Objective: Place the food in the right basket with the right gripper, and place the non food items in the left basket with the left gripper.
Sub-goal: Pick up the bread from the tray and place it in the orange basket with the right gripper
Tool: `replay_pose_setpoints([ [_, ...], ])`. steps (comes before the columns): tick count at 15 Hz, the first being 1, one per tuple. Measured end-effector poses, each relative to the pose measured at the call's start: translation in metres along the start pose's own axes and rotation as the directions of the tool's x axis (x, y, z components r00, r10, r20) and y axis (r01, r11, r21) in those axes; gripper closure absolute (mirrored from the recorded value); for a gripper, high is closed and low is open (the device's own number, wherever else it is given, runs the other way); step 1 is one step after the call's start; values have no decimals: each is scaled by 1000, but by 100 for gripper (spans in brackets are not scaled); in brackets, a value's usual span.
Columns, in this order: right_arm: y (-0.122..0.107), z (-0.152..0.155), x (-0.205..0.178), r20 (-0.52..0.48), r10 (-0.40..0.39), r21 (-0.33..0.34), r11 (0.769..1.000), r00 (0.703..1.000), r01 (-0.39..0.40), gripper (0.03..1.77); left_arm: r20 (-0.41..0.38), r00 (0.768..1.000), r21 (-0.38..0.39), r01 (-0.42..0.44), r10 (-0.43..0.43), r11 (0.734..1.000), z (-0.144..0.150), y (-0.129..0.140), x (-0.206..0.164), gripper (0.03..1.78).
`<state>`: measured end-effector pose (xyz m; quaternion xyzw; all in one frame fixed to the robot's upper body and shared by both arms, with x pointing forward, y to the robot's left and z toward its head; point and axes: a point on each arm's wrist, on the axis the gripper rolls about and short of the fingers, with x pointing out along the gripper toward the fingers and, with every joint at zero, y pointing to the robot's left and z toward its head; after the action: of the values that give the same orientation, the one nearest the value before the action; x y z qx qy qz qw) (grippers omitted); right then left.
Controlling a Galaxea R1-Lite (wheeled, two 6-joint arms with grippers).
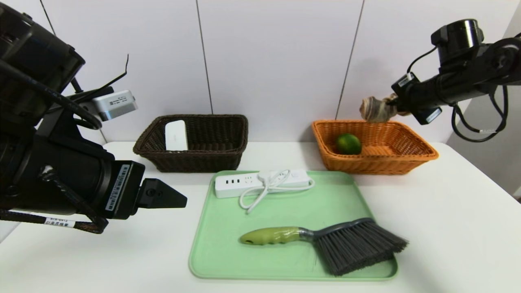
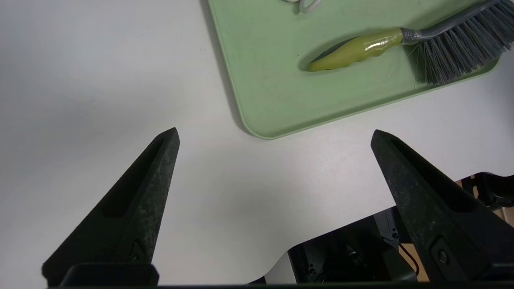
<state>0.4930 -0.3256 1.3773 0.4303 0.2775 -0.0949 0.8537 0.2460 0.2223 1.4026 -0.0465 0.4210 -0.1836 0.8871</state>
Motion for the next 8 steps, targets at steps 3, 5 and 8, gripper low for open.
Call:
replay_pose_setpoints([
  [3,-21,5,35,-41,-36,61,997,999,39,163,-3,1000,1,0,0,1000,1,0,1,12],
  [5,-32,4,52,-67,-63,82,994,996,69,163,-5,1000,1,1,-1,1000,1,0,2,12],
  [8,-42,-1,71,-94,-98,115,987,991,108,153,-7,1000,0,1,-1,1000,1,0,3,12],
])
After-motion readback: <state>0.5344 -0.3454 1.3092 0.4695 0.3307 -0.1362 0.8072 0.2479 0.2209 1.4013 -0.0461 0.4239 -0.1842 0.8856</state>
